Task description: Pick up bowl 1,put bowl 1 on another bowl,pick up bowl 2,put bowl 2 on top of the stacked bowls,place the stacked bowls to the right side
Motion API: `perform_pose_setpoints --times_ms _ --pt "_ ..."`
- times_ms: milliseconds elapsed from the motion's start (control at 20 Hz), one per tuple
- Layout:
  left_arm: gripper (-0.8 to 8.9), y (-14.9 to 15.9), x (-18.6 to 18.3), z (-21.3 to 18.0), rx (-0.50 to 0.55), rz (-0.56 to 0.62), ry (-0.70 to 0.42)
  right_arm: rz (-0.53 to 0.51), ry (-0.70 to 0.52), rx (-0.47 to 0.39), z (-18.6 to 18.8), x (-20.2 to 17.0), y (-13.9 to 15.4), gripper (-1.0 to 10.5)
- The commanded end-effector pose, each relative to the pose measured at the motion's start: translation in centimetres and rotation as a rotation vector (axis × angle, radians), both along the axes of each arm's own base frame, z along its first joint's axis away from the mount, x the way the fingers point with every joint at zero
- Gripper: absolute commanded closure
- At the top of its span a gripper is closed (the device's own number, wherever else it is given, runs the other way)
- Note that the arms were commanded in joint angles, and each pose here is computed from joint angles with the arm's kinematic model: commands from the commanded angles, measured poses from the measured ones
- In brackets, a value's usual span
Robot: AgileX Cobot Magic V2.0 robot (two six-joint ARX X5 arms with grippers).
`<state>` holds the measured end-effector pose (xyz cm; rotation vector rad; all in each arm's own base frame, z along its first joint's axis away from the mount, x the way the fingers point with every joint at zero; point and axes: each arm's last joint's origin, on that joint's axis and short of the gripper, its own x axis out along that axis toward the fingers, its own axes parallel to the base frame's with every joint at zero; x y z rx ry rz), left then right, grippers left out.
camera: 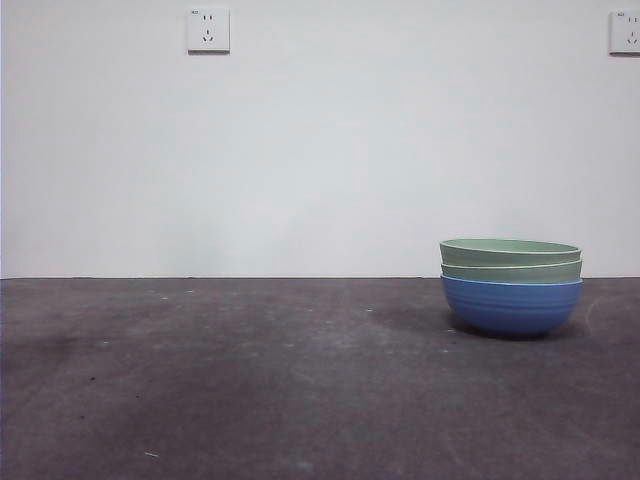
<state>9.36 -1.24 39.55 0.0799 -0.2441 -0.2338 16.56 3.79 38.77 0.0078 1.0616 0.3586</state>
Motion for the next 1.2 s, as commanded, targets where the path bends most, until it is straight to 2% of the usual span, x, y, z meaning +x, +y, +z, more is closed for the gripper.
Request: perform_pose_setpoints --times_ms 50,300,600,800,950,1200 --pt "8.16 0.3 0.2 -5.1 0.011 0.046 0.033 0.000 0.023 -0.007 -0.3 -0.1 0.0 9.4" --pt "8.16 0.9 -0.3 -13.3 0.001 0.138 0.113 0.000 0.023 -0.007 -0.3 -0.1 0.0 9.4" --pt "8.16 1.2 0.2 -19.8 -0.005 0.182 0.208 0.000 0.023 -0.007 -0.3 0.0 0.0 9.4" --pt "8.16 1.2 0.5 -22.4 -0.009 0.180 0.270 0.000 0.023 -0.007 -0.3 -0.1 0.0 9.4" --pt "8.16 1.2 0.6 -23.9 -0.059 0.176 0.334 0.000 0.023 -0.008 -0.3 0.0 0.0 9.4" --pt "8.16 1.2 0.3 -24.7 -0.068 0.176 0.408 0.000 0.023 -0.007 -0.3 0.0 0.0 9.4"
